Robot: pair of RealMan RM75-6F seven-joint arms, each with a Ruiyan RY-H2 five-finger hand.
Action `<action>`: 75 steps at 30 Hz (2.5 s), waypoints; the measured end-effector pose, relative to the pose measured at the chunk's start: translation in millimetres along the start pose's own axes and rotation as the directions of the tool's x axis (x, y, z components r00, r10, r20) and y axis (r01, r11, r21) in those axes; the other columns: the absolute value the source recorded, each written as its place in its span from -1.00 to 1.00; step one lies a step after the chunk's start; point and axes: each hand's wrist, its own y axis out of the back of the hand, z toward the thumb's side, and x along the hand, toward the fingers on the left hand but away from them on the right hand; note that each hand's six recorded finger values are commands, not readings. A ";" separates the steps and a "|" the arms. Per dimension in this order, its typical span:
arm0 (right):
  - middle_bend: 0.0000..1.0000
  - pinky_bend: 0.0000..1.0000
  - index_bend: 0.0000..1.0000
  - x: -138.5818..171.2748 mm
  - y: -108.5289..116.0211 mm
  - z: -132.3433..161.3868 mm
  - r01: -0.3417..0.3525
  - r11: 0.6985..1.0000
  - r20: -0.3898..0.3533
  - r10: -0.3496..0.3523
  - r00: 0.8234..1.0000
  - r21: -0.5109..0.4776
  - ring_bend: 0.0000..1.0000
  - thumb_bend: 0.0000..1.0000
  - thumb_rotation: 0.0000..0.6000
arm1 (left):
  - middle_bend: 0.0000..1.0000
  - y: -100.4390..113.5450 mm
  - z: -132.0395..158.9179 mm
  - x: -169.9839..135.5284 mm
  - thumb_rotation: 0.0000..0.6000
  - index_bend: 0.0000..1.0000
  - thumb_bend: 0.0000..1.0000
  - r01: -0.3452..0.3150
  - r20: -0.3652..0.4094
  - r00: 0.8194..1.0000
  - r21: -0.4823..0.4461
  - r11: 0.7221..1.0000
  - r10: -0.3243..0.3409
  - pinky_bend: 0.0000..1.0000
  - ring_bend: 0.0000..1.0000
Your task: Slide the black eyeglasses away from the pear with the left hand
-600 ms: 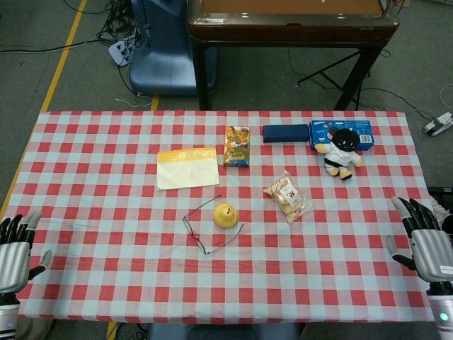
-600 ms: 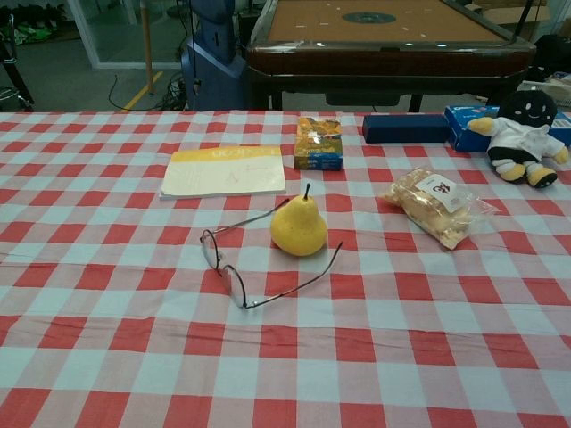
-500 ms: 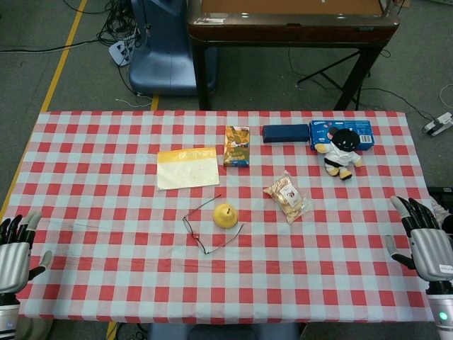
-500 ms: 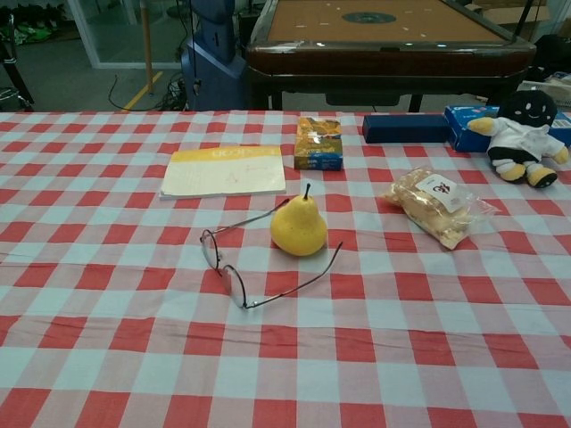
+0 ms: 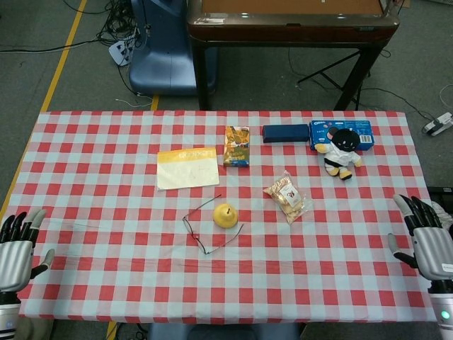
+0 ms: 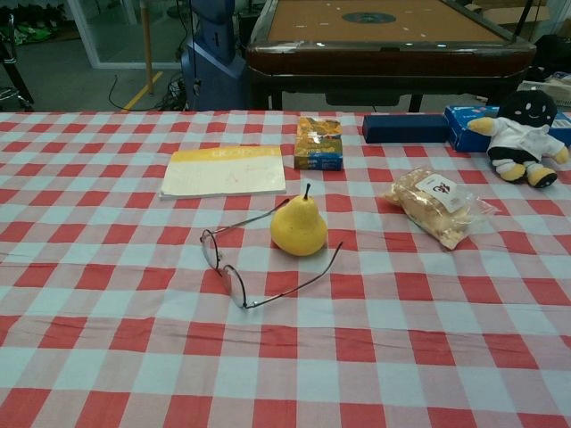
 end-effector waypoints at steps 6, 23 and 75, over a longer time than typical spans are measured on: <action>-0.83 -0.86 -1.00 -1.3 2.7 0.7 0.002 1.000 -0.002 -0.002 1.000 0.008 -1.00 -0.14 1.00 | -0.91 5.1 10.5 7.0 1.00 -1.00 -0.31 -0.006 0.070 0.998 -0.022 1.000 0.007 -0.76 -0.81; -0.83 -0.86 -1.00 -1.1 4.3 2.0 -0.005 1.000 0.003 0.005 1.000 0.018 -1.00 -0.14 1.00 | 0.64 9.0 97.8 36.1 1.00 -0.69 -0.31 0.042 0.539 0.842 -0.061 0.997 -0.002 0.67 0.48; -0.83 -0.86 -1.00 2.4 -1.6 -15.4 -0.020 1.000 0.046 0.019 0.999 0.016 -1.00 -0.14 1.00 | 1.00 -78.8 258.7 91.7 1.00 -0.82 0.02 0.339 0.690 0.599 0.240 0.910 -0.405 0.95 0.88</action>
